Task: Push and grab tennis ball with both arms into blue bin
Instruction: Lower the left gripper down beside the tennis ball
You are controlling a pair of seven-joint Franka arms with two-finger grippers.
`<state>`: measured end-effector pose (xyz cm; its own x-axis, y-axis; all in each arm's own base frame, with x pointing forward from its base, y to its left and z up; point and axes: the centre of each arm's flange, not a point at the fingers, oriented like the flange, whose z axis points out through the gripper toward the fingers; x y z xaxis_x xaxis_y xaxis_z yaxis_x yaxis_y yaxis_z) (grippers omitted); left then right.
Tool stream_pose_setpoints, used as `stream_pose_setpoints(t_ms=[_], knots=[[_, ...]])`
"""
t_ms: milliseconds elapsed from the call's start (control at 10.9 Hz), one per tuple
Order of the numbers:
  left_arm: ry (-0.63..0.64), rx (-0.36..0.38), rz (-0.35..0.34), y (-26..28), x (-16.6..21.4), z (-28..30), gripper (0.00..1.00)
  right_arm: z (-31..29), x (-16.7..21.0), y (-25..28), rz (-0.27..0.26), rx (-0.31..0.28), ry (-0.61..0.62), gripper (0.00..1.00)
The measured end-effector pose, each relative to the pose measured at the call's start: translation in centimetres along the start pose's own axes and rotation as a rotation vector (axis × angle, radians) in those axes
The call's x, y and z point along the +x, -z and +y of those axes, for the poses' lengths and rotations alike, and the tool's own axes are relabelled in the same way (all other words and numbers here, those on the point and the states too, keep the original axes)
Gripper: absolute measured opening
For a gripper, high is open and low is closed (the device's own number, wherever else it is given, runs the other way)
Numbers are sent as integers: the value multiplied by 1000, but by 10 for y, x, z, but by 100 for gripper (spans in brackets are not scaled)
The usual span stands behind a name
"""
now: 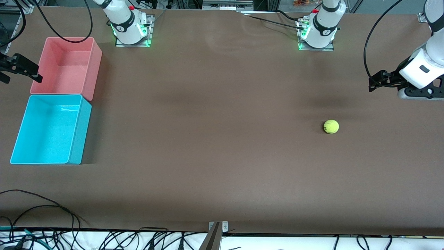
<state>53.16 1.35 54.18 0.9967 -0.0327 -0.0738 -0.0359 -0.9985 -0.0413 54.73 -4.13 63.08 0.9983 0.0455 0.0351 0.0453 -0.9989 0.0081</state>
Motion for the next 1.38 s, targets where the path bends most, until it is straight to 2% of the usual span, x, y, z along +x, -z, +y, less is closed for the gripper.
stream_pose_setpoints(t_ms=[827,1102,1194,1378], knots=[[-7,-8,72,-71,7,6,100,0,0,0,-1,0,-1,100],[9,-45,91,-92,6,9,100,1,0,-1,-1,0,-2,100],[11,-49,101,-102,5,10,95,1,0,-1,-2,0,-1,100],[11,-49,85,-126,0,11,67,0,0,-1,-2,0,-1,100]])
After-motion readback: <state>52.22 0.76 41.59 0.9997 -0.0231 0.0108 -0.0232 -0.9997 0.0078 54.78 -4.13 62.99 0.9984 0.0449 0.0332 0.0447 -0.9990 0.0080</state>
